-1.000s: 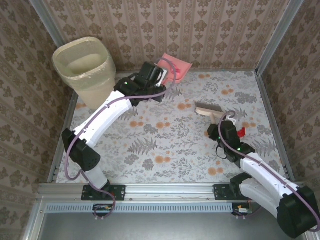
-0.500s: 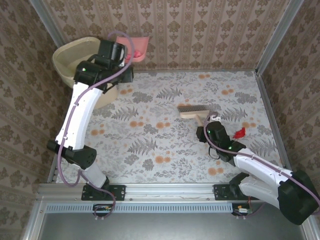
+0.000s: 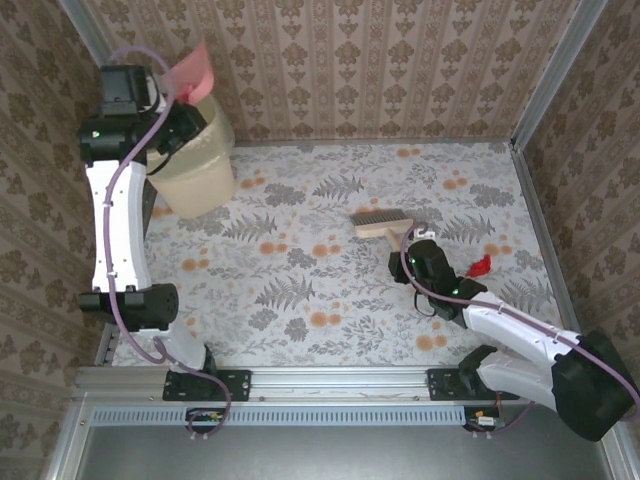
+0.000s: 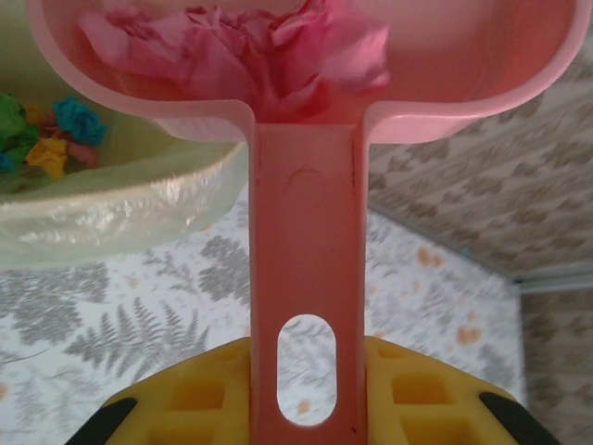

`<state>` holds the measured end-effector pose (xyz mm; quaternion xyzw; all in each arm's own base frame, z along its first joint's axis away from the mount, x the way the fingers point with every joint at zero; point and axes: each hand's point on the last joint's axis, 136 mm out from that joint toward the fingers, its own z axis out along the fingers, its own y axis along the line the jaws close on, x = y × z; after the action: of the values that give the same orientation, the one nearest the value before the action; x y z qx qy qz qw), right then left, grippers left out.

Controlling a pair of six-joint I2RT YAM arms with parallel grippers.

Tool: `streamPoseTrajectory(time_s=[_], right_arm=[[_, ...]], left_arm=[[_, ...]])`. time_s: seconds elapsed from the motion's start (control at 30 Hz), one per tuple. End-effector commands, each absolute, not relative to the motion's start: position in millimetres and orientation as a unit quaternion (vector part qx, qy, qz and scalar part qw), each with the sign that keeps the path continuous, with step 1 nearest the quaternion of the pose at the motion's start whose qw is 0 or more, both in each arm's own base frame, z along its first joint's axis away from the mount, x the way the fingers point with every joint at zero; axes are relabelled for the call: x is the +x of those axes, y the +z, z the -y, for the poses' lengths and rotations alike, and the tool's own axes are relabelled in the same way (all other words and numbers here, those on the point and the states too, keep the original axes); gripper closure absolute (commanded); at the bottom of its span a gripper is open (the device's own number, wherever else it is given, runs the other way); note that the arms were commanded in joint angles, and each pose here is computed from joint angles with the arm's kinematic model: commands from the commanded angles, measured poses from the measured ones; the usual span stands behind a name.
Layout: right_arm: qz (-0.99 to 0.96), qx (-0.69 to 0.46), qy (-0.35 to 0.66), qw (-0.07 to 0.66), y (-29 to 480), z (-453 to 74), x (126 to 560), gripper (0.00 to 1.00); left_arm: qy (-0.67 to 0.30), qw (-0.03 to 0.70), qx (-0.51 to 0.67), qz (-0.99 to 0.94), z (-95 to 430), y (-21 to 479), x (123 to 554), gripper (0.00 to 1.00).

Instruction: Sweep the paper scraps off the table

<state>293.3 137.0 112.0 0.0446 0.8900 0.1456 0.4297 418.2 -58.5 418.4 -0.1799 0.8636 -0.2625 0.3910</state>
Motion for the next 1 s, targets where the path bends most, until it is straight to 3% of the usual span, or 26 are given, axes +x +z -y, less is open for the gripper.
streamPoseTrajectory(time_s=[0.0, 0.4, 0.97], right_arm=[[-0.875, 0.036, 0.154, 0.457, 133.4, -145.7, 305.3, 1.0], [-0.88, 0.029, 0.139, 0.452, 127.7, -146.5, 307.4, 1.0], [-0.883, 0.028, 0.125, 0.453, 125.2, -144.4, 309.0, 1.0]], left_arm=[[-0.377, 0.388, -0.205, -0.816, 65.9, 443.8, 434.6, 1.0], [-0.554, 0.37, -0.307, -0.679, 33.6, 451.9, 487.9, 1.0], [-0.637, 0.348, -0.372, -0.578, 16.2, 424.7, 515.2, 1.0]])
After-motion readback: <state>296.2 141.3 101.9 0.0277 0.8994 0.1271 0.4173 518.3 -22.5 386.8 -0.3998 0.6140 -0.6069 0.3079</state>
